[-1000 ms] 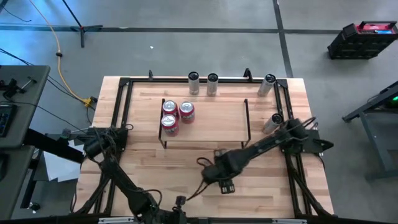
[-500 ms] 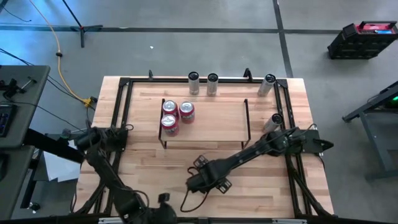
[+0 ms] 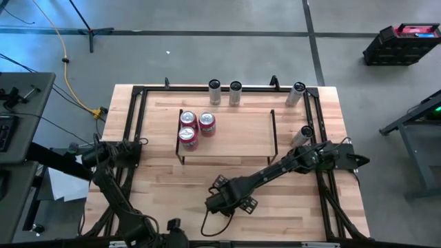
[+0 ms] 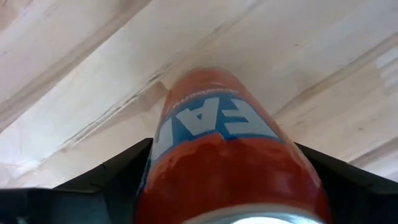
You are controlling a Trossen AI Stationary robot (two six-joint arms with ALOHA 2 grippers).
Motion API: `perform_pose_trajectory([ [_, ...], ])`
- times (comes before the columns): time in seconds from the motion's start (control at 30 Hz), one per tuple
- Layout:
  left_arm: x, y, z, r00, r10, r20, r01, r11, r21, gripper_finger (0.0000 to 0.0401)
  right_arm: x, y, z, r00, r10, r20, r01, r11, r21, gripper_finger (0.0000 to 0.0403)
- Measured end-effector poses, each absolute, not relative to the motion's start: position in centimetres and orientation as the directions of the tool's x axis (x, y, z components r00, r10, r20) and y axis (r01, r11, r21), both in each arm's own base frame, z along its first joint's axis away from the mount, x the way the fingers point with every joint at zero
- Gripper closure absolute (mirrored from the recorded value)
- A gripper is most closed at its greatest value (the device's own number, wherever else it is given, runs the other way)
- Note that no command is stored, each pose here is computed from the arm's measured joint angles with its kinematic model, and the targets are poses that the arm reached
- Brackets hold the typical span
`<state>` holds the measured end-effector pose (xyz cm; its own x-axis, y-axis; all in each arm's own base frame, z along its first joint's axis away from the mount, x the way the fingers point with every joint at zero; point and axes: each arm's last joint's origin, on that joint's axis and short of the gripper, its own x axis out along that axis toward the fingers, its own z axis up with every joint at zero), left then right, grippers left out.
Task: Place canned beverage on shelf
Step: Put the red soda can on the shelf aligned with the other red soda can
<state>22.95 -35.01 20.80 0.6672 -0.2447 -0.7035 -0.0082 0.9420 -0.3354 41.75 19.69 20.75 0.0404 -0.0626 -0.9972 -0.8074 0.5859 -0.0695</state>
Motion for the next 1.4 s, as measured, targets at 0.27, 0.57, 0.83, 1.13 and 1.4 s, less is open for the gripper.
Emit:
perform_pose_trajectory([
  [0.27,24.2,-34.1,20.8,0.673,-0.214,-0.708,-0.034,0.947,-0.32,0.0394,41.3,19.5,22.3,0.064,-0.048,-0.997,-0.793,0.604,-0.08,0.0047],
  [0.57,25.3,-32.9,21.7,0.689,-0.202,-0.696,-0.006,0.959,-0.284,0.0352,39.3,18.8,25.6,0.01,0.0,-1.0,-0.624,0.782,-0.007,0.0045],
  [0.83,26.3,-32.1,21.8,0.704,-0.17,-0.689,0.009,0.973,-0.23,0.0336,38.3,18.7,26.4,-0.052,0.006,-0.999,-0.407,0.913,0.026,0.0045],
  [1.13,26.1,-32.2,21.8,0.734,-0.13,-0.666,0.031,0.987,-0.158,0.0334,36.2,18.2,29.2,0.044,-0.028,-0.999,-0.077,0.997,-0.031,0.0045],
  [1.4,26.6,-31.9,21.9,0.84,0.052,-0.54,-0.037,0.999,0.039,0.0333,36.4,19.4,28.2,0.17,0.072,-0.983,0.294,0.948,0.12,0.0045],
])
